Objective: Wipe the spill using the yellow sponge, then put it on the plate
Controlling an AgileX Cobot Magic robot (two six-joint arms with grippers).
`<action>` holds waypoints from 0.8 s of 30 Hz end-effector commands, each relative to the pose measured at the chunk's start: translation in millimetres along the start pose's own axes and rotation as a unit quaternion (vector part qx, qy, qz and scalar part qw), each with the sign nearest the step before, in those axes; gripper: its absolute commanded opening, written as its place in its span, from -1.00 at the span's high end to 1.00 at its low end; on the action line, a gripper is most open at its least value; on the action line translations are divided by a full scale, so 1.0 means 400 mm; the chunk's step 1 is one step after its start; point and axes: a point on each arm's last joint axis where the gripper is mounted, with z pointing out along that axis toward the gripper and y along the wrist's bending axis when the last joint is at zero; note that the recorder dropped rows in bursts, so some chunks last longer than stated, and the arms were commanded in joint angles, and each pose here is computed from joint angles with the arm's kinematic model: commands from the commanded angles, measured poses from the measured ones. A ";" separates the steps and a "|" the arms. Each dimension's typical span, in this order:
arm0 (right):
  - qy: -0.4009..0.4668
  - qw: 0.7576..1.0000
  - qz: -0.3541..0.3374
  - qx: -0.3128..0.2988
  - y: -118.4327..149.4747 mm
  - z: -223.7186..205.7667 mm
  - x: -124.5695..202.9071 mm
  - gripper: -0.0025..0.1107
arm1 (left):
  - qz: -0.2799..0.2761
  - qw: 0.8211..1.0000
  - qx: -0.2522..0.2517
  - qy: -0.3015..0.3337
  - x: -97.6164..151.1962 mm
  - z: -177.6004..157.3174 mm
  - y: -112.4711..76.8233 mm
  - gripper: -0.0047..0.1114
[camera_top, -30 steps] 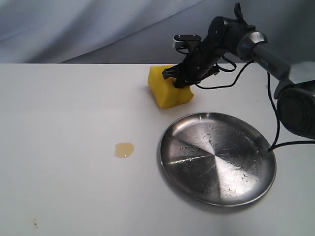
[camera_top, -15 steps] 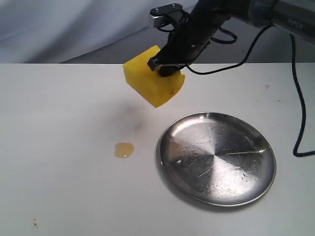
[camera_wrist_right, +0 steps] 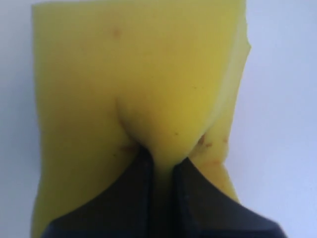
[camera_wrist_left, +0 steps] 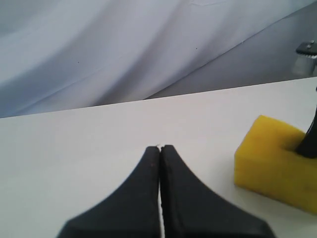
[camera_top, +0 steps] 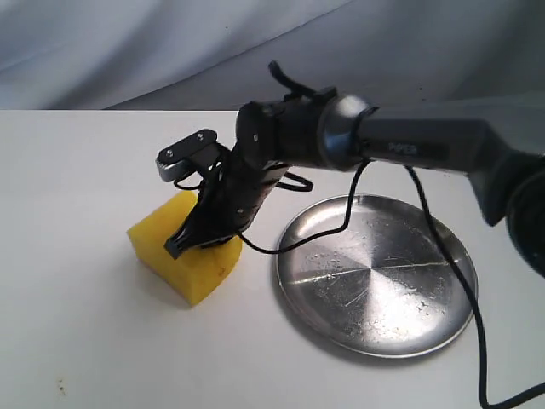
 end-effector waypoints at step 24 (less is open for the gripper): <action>0.045 0.998 -0.050 0.002 0.047 0.043 0.026 0.96 | -0.004 1.000 -0.001 -0.007 -0.004 -0.001 0.001 0.92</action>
